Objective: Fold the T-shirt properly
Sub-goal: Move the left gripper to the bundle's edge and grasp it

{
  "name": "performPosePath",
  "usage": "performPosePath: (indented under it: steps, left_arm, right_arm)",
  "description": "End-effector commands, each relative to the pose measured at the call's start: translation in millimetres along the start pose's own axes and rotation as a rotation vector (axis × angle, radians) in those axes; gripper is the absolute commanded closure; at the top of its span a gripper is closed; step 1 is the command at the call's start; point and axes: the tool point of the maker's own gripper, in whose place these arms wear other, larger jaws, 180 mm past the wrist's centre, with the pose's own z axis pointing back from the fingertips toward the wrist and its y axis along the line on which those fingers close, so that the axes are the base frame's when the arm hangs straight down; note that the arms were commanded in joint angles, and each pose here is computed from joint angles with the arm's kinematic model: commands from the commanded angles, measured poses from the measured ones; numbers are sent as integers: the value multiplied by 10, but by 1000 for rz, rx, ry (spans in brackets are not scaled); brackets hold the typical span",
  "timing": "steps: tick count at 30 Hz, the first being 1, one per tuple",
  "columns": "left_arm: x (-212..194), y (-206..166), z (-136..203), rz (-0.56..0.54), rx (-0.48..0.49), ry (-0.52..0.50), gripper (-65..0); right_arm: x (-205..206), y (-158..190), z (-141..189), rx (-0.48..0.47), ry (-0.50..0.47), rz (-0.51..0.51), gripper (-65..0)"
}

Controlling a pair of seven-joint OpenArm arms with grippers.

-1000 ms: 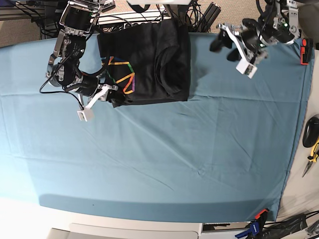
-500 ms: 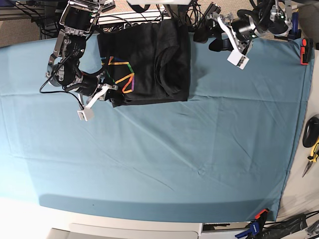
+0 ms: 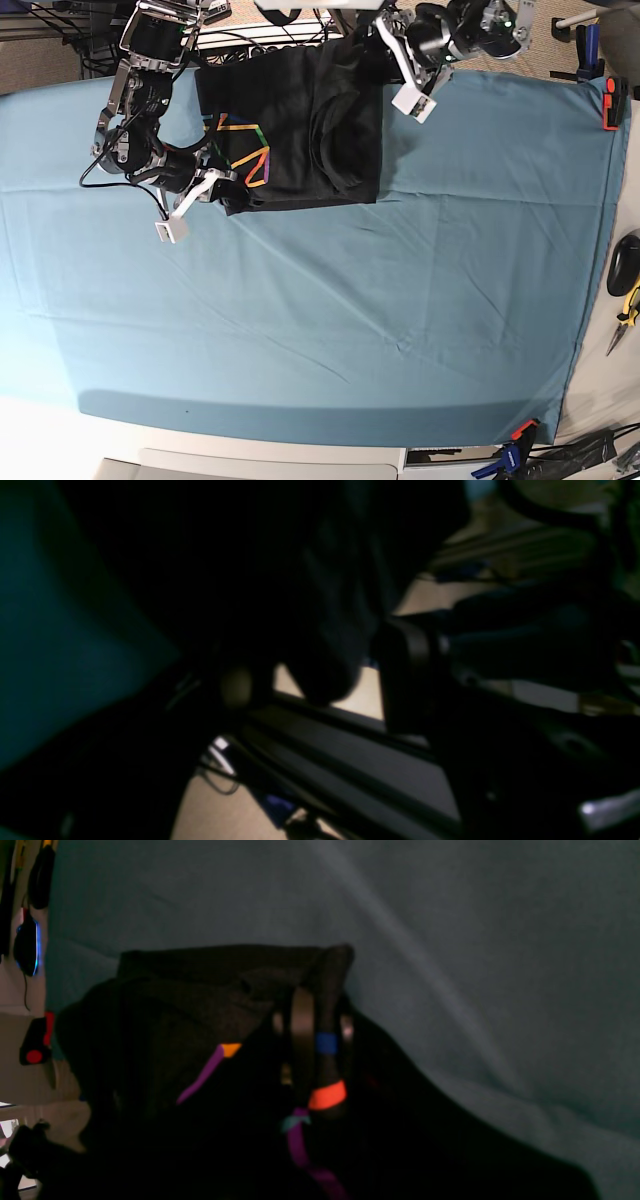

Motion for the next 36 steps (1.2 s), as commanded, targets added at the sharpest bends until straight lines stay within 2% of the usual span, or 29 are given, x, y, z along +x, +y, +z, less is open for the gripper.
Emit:
performPosePath:
  steps: [1, 5, 11, 14, 18, 24, 29, 33, 34, 36]
  left_arm:
    - [84, -48, -21, 4, -12, -38, -374]
    - [-18, 163, -125, 28, 47, 7, -374]
    - [-105, 217, -172, 55, 54, 34, -374]
    - [-145, 358, -128, 33, 113, 57, -374]
    - [-88, 568, 6, 62, 166, 26, -374]
    - [-171, 465, -94, 76, 120, 48, -374]
    - [-209, 185, -271, 39, 40, 79, -374]
    - [-234, 91, -327, 12, 21, 96, -373]
    - [-238, 92, -326, 11, 21, 98, -356]
    - [-249, 106, -313, 0, 21, 103, -267]
  right_arm:
    - [110, 31, 29, 10, -30, 20, 0]
    - [110, 32, 28, 11, -30, 20, 0]
    - [110, 32, 28, 11, -30, 20, 0]
    - [112, 30, 29, 10, -31, 20, 0]
    - [116, 32, 28, 11, -32, 21, 0]
    - [120, 32, 29, 11, -35, 21, 0]
    - [116, 31, 29, 11, -34, 21, 0]
    - [117, 30, 30, 10, -34, 21, 0]
    - [119, 30, 30, 10, -34, 21, 0]
    - [123, 33, 30, 12, -36, 26, 0]
